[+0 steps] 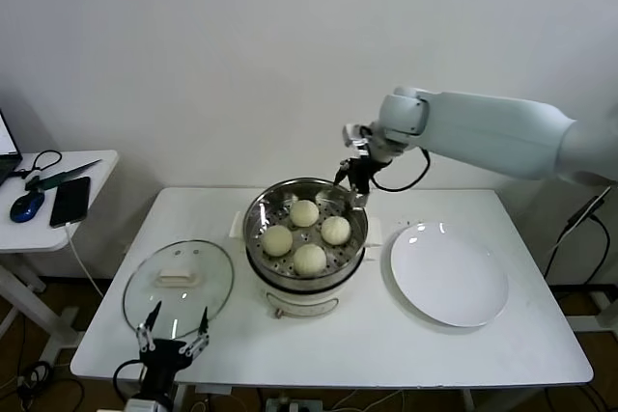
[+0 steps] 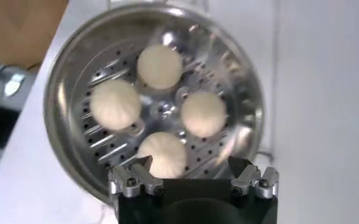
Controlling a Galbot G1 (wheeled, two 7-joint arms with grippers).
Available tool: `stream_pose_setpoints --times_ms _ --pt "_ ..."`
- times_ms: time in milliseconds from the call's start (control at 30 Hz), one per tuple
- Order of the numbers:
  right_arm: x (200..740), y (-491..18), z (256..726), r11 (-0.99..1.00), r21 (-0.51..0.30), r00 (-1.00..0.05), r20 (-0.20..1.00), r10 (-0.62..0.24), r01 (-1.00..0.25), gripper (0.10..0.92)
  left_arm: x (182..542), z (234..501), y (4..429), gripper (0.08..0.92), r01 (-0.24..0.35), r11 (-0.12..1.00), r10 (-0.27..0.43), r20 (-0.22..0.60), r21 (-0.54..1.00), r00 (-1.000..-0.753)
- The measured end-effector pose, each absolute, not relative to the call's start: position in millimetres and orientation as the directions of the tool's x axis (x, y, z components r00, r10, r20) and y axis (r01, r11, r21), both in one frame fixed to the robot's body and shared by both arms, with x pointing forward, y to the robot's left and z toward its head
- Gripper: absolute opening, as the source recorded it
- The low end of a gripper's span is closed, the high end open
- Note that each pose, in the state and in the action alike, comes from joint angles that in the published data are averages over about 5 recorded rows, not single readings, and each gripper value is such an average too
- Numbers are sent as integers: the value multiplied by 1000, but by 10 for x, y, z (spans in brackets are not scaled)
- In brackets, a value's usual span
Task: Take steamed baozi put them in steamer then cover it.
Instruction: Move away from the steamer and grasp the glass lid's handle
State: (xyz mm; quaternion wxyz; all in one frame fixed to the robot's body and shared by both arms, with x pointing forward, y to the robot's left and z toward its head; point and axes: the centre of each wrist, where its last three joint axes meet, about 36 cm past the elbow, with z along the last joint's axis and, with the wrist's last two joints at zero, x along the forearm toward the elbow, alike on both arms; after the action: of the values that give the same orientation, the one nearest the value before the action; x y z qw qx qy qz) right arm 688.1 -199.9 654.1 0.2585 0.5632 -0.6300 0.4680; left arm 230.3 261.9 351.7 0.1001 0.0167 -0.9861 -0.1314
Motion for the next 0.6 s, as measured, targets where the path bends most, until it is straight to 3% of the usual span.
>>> stream_pose_setpoints --times_ms 333,600 --pt "6490 -2762 5890 212 -430 -439 545 -714 -878 823 2319 3504 2640 823 -31 958 -84 175 285 -981" --pt "6047 -3123 5360 474 -392 -597 302 -743 -788 823 2386 3573 2664 823 -43 943 -95 145 330 -985"
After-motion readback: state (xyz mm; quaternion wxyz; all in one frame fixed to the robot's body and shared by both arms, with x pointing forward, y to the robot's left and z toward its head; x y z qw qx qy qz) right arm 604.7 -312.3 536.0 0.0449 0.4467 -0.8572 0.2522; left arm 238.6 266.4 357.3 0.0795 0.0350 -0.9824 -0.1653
